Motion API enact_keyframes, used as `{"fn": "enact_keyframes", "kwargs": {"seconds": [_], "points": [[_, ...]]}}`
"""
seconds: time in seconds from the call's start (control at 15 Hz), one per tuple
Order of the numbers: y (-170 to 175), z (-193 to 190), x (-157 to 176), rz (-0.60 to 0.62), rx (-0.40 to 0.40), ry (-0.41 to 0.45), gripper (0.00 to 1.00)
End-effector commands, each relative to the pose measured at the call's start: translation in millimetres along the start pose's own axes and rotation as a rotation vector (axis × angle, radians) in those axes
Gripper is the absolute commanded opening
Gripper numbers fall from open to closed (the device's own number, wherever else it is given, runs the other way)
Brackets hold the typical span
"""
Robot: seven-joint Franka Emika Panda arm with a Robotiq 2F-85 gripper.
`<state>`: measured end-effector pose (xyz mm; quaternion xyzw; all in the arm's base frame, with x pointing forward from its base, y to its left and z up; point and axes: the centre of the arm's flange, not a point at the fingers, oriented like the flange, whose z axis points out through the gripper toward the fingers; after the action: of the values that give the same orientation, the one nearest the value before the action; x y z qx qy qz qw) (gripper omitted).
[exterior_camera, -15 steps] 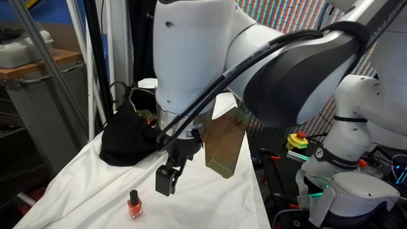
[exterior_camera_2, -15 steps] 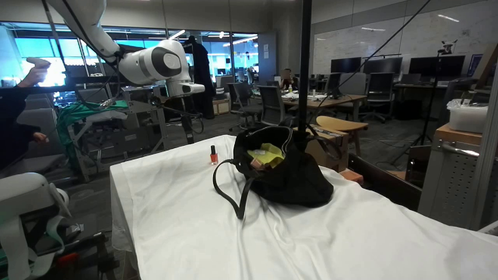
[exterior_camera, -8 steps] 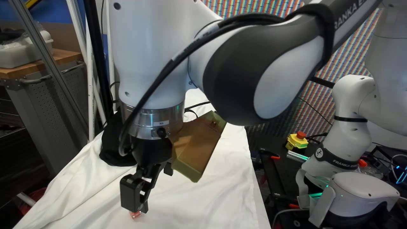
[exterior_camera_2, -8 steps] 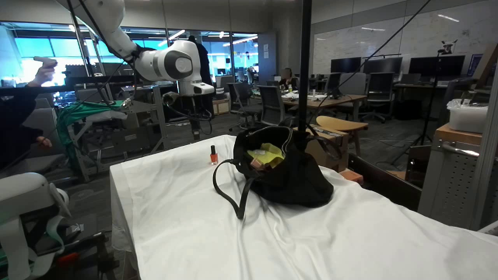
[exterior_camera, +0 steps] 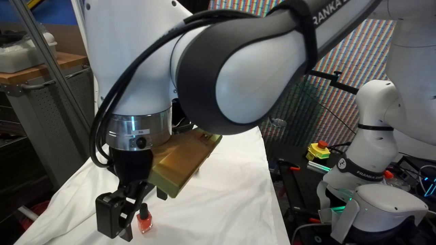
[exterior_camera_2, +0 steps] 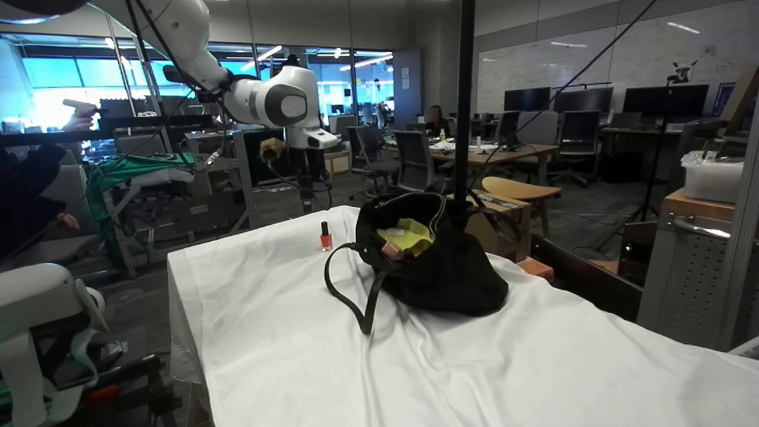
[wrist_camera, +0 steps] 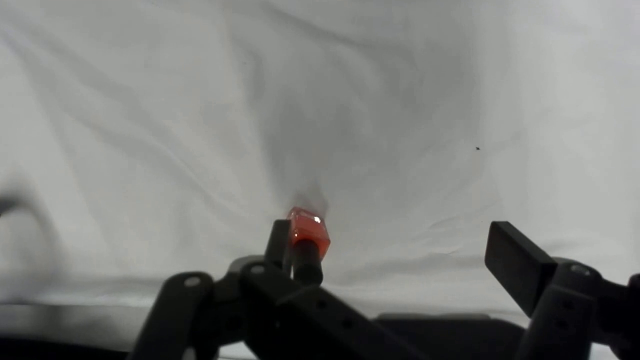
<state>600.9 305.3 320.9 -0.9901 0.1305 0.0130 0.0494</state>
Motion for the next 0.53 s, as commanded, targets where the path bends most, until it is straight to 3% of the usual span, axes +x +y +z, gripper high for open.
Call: {"fn": "enact_keyframes", "kwargs": {"seconds": [0.0,0.47], "points": [[-7.2,10.2,26.8,0.016,0.036,-0.018,1.0],[17.0,37.7,50.5,0.084,0.03,-0.055,1.0]]}}
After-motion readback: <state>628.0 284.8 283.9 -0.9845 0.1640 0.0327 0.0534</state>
